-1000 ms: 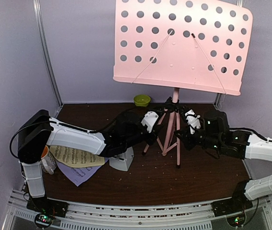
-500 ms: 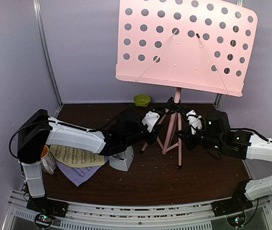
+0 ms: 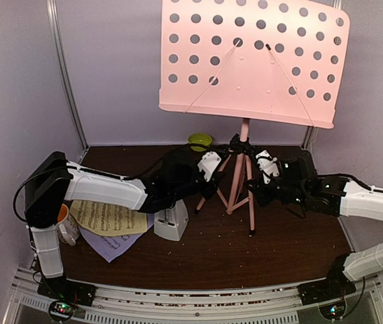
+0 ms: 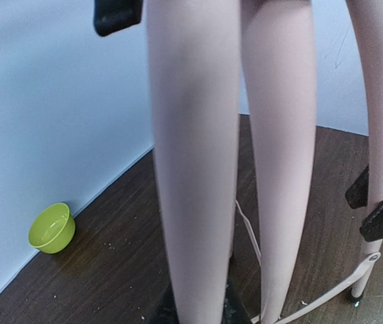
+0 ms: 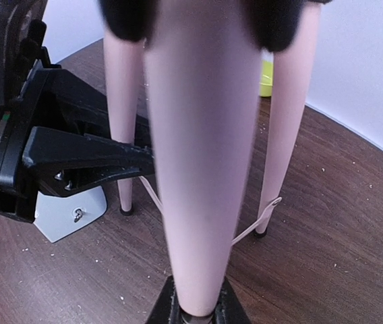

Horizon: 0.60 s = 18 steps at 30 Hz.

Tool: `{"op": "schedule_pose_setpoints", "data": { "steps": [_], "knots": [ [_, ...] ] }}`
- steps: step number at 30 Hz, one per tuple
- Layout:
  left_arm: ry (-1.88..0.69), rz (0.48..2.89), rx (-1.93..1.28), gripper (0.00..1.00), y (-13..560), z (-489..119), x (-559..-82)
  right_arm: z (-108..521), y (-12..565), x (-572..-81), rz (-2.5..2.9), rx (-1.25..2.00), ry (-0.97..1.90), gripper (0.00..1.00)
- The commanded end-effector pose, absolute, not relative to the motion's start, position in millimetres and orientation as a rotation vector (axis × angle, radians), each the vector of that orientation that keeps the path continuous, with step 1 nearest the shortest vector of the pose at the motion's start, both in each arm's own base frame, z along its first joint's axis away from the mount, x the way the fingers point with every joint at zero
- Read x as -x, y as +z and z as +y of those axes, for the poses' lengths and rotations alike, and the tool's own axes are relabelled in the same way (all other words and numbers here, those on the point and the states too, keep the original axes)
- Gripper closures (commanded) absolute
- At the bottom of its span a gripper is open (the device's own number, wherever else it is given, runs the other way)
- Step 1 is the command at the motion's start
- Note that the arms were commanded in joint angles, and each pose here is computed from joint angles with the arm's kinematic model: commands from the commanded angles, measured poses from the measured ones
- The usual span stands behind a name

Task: Set up the instrument practice props

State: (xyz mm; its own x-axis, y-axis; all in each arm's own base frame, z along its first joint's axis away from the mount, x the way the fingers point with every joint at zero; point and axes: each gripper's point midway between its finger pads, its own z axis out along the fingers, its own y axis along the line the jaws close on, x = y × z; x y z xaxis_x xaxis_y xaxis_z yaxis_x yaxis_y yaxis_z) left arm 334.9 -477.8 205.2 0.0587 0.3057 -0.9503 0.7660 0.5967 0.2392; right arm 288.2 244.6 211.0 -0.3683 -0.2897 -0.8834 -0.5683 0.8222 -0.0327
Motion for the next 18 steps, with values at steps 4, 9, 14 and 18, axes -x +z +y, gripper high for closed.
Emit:
{"op": "schedule_pose_setpoints", "data": {
  "steps": [4,9,14,18],
  "knots": [
    [-0.143,1.712,-0.861,0.99,185.6,-421.1,-407.2,210.5,252.6,-325.1,1.931,0.470,0.149,1.00],
    [-0.224,1.700,-0.882,0.85,182.0,-420.2,-392.0,219.1,247.0,-320.8,1.938,0.503,0.204,1.00],
    [-0.276,1.684,-0.856,0.65,196.6,-426.3,-390.8,231.9,240.5,-316.2,1.937,0.534,0.275,1.00],
    [-0.309,1.660,-0.816,0.52,211.3,-434.9,-390.2,241.4,235.8,-313.1,1.933,0.547,0.317,1.00]
  ]
}}
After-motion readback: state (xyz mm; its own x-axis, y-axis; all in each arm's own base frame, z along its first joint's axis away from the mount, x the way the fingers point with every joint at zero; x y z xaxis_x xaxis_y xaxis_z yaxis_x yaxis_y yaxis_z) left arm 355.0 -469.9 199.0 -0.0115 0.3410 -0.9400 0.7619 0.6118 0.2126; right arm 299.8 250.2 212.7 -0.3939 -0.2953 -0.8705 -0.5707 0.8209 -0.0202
